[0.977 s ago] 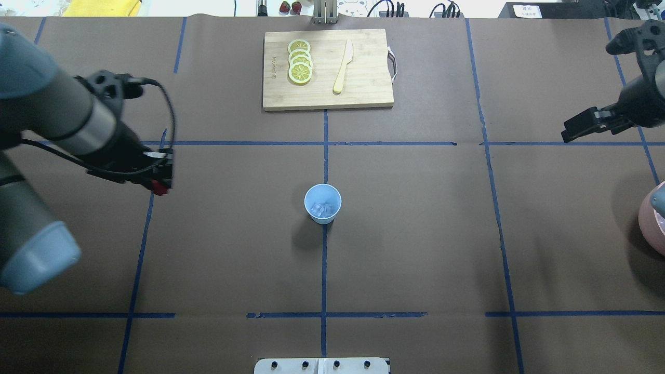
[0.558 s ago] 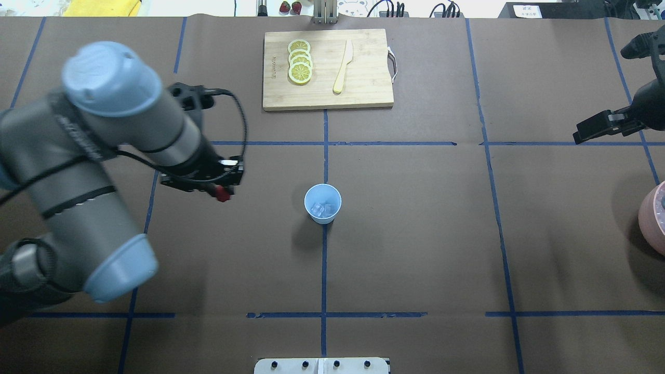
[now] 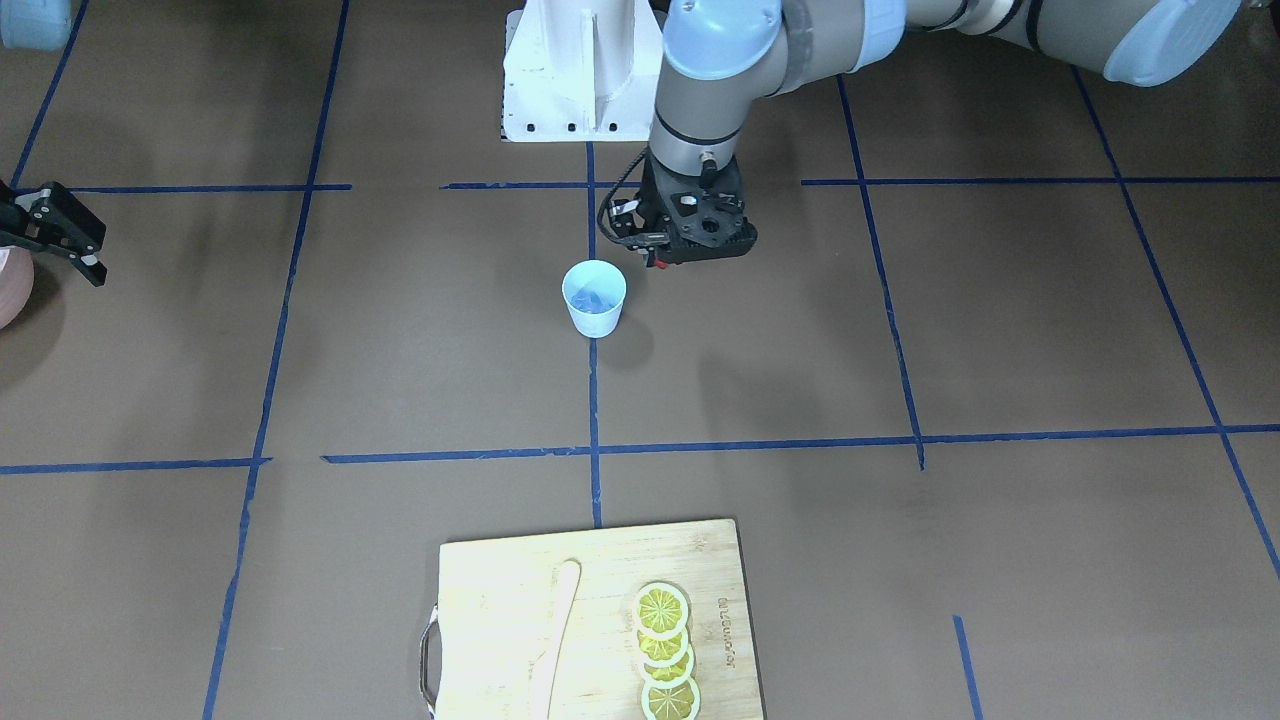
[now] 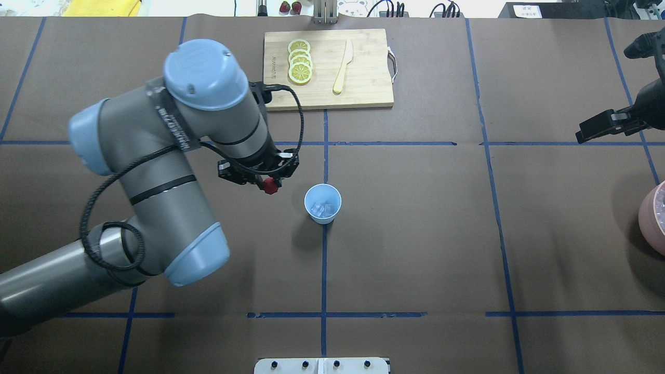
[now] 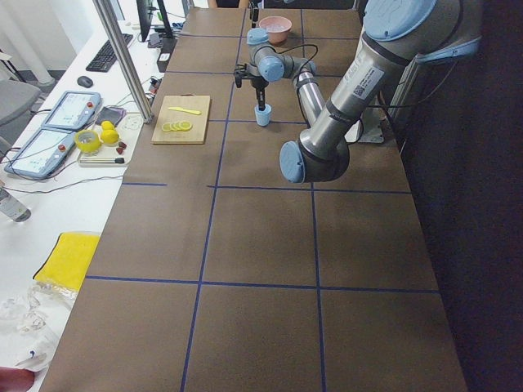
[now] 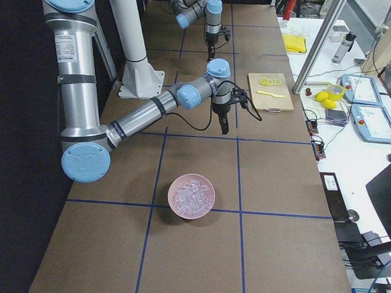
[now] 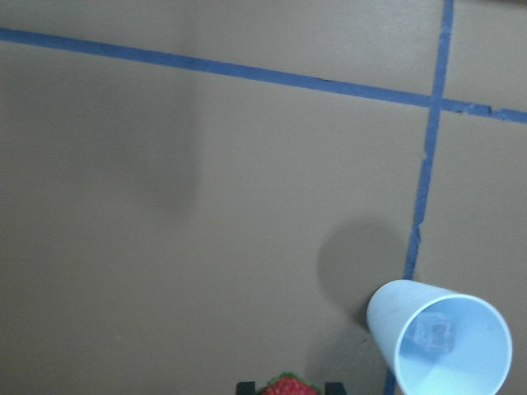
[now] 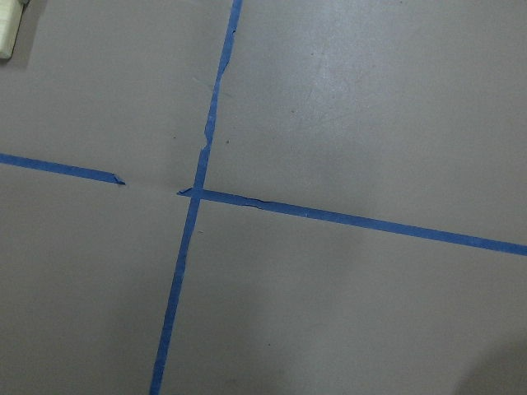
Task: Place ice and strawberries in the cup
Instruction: 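Carry the strawberry in the left gripper over the light-blue cup, then lower the left gripper into the cup and release the strawberry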
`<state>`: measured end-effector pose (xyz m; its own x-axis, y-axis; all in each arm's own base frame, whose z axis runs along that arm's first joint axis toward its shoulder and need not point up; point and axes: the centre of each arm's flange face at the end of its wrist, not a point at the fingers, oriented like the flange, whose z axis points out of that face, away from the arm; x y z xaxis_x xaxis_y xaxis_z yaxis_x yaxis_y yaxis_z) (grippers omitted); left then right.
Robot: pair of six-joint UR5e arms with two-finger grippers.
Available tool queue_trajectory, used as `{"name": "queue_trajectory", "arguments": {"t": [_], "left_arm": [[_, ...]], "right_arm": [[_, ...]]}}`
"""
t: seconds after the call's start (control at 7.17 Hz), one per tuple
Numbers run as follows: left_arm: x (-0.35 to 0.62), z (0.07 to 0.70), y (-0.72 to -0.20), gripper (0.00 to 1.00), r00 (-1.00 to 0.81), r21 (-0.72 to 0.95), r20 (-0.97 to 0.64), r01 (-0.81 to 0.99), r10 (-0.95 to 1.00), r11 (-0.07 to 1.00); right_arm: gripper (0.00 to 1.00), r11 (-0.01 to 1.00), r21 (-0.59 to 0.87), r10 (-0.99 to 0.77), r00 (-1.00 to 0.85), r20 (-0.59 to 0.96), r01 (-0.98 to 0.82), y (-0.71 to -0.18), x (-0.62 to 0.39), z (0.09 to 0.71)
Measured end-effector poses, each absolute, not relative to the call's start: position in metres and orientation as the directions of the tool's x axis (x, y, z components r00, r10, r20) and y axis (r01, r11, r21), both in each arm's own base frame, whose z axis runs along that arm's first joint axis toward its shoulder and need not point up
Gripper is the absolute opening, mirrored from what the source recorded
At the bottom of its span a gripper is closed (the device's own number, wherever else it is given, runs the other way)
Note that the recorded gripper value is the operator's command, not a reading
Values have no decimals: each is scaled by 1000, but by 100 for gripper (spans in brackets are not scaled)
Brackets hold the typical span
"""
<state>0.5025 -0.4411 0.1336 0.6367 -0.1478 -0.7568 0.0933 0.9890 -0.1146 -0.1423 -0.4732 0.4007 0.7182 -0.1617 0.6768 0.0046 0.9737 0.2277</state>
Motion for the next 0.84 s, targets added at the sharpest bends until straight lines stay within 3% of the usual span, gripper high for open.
{"name": "queue_trajectory", "arguments": {"t": [0.84], "left_arm": [[568, 101, -444, 2, 652, -167, -733, 104, -194, 980]], "right_arm": [[100, 974, 227, -161, 718, 677, 5, -473, -143, 401]]}}
